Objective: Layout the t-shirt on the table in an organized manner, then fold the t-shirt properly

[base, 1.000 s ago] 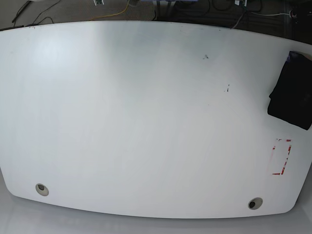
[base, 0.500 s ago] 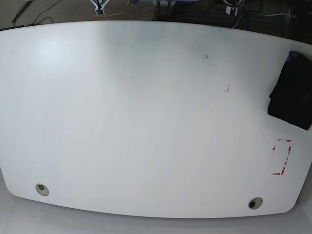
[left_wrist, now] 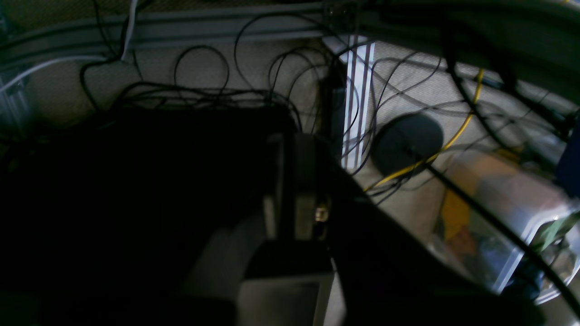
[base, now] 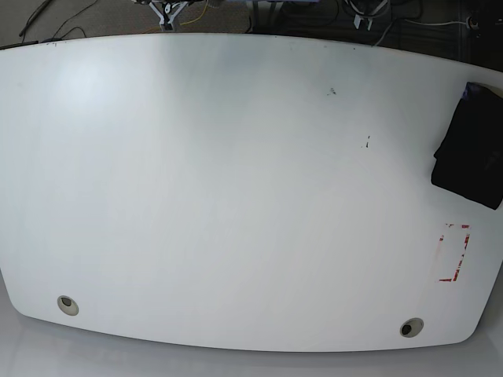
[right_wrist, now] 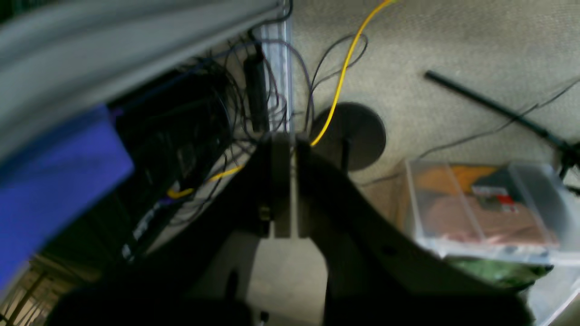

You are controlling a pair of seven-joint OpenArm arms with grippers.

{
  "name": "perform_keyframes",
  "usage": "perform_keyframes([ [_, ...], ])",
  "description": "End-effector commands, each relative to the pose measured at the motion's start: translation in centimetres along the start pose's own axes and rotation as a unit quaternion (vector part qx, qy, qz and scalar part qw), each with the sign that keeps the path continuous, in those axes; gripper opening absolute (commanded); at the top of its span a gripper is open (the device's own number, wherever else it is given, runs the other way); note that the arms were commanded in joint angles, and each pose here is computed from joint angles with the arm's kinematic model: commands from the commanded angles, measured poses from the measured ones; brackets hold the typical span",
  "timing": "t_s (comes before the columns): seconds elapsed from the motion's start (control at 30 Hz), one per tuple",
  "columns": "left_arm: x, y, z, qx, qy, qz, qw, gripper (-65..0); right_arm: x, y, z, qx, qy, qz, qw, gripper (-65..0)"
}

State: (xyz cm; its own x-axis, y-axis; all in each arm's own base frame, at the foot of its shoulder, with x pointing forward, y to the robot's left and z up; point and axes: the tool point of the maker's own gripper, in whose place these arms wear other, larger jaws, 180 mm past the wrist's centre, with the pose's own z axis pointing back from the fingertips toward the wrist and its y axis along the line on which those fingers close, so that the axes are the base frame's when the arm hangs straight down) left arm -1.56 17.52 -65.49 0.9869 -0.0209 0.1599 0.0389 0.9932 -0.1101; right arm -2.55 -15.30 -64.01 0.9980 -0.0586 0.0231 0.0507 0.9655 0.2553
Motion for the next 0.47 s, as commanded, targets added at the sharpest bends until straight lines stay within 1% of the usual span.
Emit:
perform_keyframes([
  [0.0, 0.2, 0.1, -0.1, 0.007, 0.002, 0.001, 1.0, -54.1, 0.6, -0.4, 0.1, -0.002, -0.009, 0.0, 1.0, -63.0],
  [0.2, 2.7, 1.2, -0.5, 0.036, -0.016, -0.008, 0.999, -54.1, 2.1, -0.2, 0.0, -0.001, -0.017, 0.002, 0.9998, -63.0],
  [0.37, 2.8, 1.0, -0.6, 0.034, -0.016, -0.009, 0.999, -54.1, 2.3, -0.1, -0.1, 0.0, -0.019, 0.002, 0.9998, -63.0],
  [0.43, 2.7, 0.8, -0.6, 0.031, -0.014, -0.019, 0.999, -54.2, 2.4, 0.0, -0.1, 0.0, -0.02, 0.002, 0.9998, -63.0],
])
